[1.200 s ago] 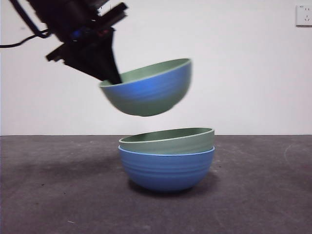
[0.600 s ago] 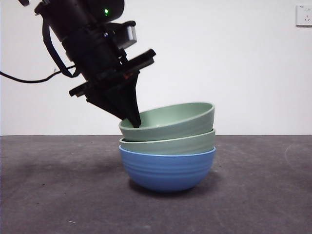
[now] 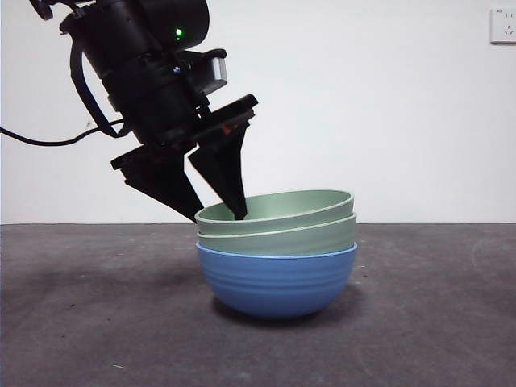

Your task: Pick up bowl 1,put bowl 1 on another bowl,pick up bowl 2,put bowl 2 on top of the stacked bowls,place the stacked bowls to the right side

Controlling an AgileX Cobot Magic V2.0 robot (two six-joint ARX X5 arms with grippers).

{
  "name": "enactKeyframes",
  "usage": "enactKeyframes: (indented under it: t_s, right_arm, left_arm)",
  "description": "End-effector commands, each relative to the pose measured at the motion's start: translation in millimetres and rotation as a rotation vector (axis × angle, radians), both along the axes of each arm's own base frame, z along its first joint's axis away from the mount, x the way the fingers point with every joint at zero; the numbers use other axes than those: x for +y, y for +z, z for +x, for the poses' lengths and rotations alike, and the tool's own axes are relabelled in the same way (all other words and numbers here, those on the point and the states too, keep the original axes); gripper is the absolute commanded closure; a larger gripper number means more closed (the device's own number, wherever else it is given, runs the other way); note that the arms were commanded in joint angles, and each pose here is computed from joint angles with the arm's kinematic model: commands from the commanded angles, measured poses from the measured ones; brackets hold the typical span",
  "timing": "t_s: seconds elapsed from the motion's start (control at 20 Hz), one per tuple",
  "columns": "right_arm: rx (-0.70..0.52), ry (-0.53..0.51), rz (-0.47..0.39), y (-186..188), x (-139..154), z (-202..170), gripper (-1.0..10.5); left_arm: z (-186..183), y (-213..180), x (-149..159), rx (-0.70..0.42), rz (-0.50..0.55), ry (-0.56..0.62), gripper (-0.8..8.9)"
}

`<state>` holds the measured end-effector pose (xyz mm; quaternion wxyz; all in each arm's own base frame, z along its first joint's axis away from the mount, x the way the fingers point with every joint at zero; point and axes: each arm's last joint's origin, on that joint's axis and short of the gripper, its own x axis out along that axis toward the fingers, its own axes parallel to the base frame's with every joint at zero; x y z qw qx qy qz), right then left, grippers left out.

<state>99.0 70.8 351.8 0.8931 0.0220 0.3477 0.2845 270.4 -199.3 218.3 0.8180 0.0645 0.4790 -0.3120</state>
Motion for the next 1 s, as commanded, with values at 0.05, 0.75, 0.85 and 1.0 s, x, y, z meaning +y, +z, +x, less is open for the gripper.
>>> enactKeyframes:
  t_s: [0.05,0.75,0.85,1.0]
  right_arm:
    - [0.024,-0.006,-0.006,-2,1,1,7.2]
    - [0.268,-0.027,-0.123,-71,72,104,4.6]
    - [0.342,-0.016,-0.115,-93,85,122,4.6]
    - [0.412,-0.046,-0.135,-124,98,142,4.7]
  left_arm:
    - [-5,11,2,-0.021,-0.015,-0.004,4.9]
    - [-104,202,75,-0.266,-0.133,-0.041,4.9]
    - [-118,217,85,-0.292,-0.136,-0.054,4.9]
    - [-130,227,94,-0.297,-0.144,-0.056,4.9]
